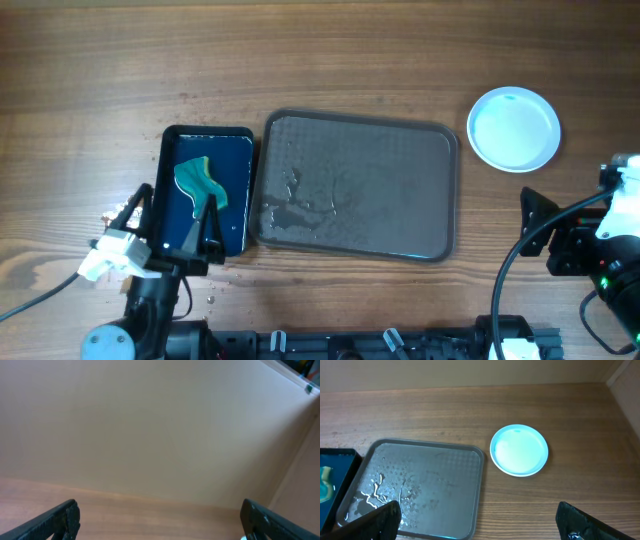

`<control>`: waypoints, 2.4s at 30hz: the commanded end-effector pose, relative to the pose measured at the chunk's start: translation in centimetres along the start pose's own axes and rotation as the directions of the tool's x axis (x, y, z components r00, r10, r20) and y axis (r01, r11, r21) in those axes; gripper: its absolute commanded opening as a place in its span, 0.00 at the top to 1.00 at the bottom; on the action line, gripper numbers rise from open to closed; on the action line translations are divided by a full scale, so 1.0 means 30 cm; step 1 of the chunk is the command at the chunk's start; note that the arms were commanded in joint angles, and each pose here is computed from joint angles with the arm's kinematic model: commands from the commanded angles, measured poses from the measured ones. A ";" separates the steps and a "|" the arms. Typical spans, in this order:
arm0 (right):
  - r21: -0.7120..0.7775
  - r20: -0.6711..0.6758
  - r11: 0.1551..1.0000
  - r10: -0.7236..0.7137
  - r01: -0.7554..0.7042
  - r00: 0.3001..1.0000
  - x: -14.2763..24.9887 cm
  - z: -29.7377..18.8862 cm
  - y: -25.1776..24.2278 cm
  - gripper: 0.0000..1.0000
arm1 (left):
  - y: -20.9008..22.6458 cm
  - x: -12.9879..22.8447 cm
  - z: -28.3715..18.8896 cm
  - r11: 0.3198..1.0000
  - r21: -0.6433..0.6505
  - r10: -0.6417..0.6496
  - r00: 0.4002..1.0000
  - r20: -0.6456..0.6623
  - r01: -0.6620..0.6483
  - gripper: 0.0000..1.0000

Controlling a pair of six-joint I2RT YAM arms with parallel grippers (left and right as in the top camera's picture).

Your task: Clean dirty plates on tray and stack at the side

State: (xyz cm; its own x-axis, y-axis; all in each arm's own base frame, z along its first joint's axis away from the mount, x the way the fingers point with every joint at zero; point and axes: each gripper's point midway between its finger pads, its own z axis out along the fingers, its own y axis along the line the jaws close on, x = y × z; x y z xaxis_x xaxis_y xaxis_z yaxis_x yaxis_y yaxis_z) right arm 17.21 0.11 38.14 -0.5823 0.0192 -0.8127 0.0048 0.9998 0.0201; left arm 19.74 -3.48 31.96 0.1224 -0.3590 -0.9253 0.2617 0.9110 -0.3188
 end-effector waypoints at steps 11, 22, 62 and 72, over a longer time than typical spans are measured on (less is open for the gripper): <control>0.010 0.006 1.000 0.011 -0.011 1.000 -0.006 -0.003 -0.005 0.00 | 0.106 0.258 0.062 0.994 0.049 -0.096 0.994 0.050 0.094 0.00; 0.010 0.006 1.000 0.011 -0.012 1.000 -0.006 -0.003 -0.006 0.01 | 0.197 0.510 0.036 0.969 -0.122 -0.239 0.944 -0.228 0.216 0.00; -0.295 0.612 0.941 0.320 -0.167 0.723 0.219 0.380 0.048 0.00 | 0.197 0.510 0.036 0.969 -0.122 -0.239 0.944 -0.228 0.216 0.00; -0.312 0.689 0.942 0.316 -0.127 0.652 0.259 0.451 0.047 0.00 | 0.197 0.510 0.036 0.969 -0.122 -0.239 0.944 -0.228 0.216 0.00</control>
State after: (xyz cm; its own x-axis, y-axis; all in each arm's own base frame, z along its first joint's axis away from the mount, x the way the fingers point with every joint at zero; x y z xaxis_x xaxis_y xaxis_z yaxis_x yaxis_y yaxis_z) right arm 23.59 1.50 24.73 0.1725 0.3204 -0.9315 -0.1516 0.9430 0.2963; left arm 24.23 -3.91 16.25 -0.1658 -0.5049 -0.8471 0.1665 0.8323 -0.5287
